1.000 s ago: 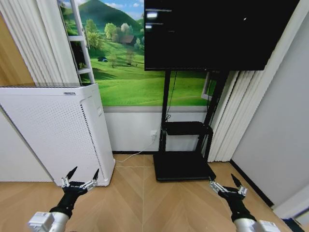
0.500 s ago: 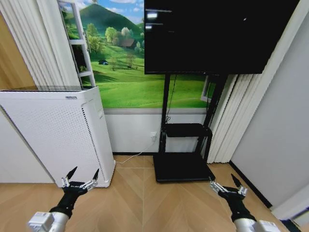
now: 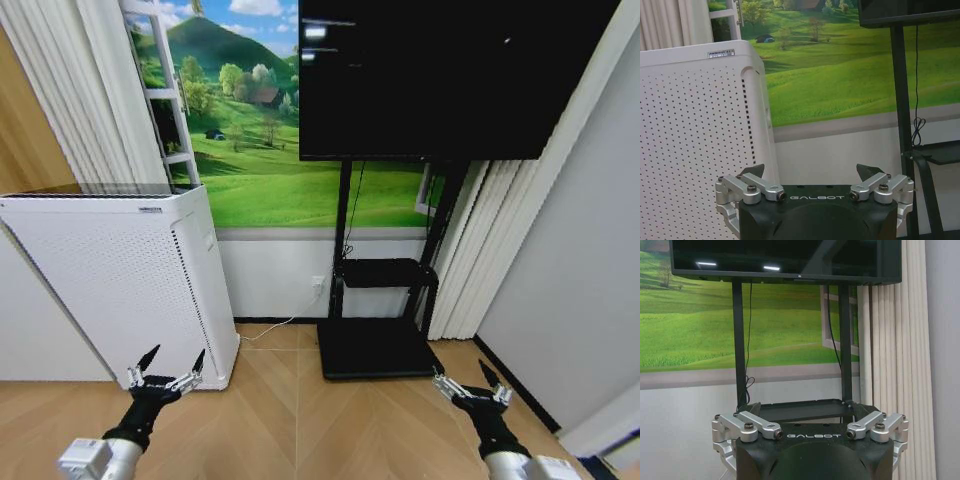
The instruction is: Pick up the trash bin and place the garbage on the floor into it.
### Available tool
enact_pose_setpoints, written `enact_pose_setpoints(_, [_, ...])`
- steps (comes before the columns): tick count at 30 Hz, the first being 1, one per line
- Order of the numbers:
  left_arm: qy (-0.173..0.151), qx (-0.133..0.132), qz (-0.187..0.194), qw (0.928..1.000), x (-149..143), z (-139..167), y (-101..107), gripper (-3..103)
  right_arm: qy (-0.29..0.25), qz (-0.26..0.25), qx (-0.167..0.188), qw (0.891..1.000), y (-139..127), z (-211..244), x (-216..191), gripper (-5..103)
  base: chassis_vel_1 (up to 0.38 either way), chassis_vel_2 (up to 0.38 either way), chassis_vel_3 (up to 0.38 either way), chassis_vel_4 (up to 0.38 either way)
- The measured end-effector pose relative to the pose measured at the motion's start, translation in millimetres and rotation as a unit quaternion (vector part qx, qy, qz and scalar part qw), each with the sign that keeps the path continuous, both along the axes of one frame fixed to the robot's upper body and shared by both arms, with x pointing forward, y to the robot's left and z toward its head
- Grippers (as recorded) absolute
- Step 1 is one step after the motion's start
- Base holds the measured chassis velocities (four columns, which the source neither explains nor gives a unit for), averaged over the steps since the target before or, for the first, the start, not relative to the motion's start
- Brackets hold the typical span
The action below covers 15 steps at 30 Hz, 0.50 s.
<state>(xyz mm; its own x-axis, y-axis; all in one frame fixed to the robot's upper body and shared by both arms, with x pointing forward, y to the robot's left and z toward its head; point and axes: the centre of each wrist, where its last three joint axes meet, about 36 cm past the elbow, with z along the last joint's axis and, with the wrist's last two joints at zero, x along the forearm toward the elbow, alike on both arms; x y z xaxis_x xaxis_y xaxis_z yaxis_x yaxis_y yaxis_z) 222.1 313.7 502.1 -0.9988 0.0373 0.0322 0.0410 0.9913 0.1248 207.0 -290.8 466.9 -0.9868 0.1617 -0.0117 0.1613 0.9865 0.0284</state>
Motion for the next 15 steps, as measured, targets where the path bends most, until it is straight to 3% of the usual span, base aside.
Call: enact_pose_setpoints(15, [0.0,0.0,0.0,1.0,0.0,0.0,0.0,100,0.0,0.0,0.0,1.0,0.0,0.0,0.0,100,0.0,0.0,0.0,0.0])
